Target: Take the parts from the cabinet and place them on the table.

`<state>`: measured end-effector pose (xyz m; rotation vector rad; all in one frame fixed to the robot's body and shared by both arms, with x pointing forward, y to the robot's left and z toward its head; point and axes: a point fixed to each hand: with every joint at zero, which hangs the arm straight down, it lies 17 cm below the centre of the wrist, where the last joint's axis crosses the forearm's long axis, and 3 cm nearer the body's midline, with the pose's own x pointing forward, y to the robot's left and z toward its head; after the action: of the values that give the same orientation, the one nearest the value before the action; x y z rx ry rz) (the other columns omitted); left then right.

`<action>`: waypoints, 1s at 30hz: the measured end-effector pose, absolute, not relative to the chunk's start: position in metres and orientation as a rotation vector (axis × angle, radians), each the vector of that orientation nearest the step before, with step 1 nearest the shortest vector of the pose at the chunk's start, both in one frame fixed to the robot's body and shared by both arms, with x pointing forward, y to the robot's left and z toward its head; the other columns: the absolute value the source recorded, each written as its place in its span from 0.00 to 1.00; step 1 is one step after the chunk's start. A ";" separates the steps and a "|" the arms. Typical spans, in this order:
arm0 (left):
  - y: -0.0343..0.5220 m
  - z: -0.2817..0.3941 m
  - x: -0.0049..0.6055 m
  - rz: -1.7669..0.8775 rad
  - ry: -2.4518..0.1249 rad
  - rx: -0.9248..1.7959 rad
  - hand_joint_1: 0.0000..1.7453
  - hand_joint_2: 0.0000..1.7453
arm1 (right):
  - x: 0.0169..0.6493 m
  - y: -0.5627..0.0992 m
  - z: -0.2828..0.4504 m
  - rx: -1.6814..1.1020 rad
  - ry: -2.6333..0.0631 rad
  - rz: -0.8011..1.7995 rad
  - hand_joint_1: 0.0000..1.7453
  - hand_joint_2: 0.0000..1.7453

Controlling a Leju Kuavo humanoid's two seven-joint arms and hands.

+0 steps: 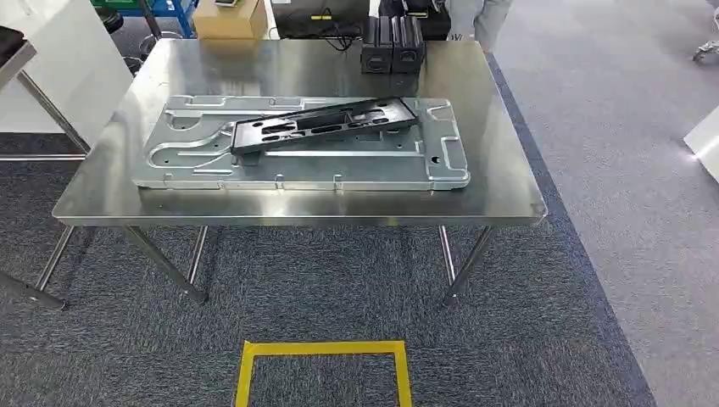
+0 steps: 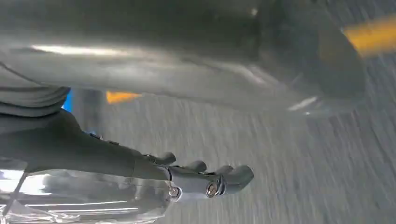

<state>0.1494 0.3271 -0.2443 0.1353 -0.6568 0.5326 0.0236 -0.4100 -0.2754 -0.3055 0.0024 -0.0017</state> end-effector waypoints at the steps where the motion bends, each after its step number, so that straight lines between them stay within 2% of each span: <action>1: 0.324 -0.246 0.148 0.523 -0.642 0.129 0.00 0.00 | 0.024 -0.395 -0.277 -0.271 0.013 0.001 0.00 0.00; 3: 0.312 -0.251 0.143 0.497 -0.596 0.105 0.00 0.00 | 0.023 -0.363 -0.281 -0.209 0.042 0.013 0.00 0.00; 9: 0.292 -0.257 0.136 0.437 -0.533 0.065 0.00 0.00 | 0.027 -0.323 -0.283 -0.139 0.059 0.029 0.00 0.00; 17: 0.258 -0.271 0.102 0.293 -0.334 0.007 0.00 0.00 | 0.029 -0.307 -0.283 -0.111 0.055 0.028 0.00 0.00; 30: 0.250 -0.272 0.101 0.234 -0.323 -0.007 0.00 0.00 | 0.029 -0.292 -0.284 -0.098 0.042 0.013 0.00 0.00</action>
<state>0.1010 0.2503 -0.2715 -0.0067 -0.3225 0.2340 0.0289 -0.2915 -0.2841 -0.0976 0.0423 0.0130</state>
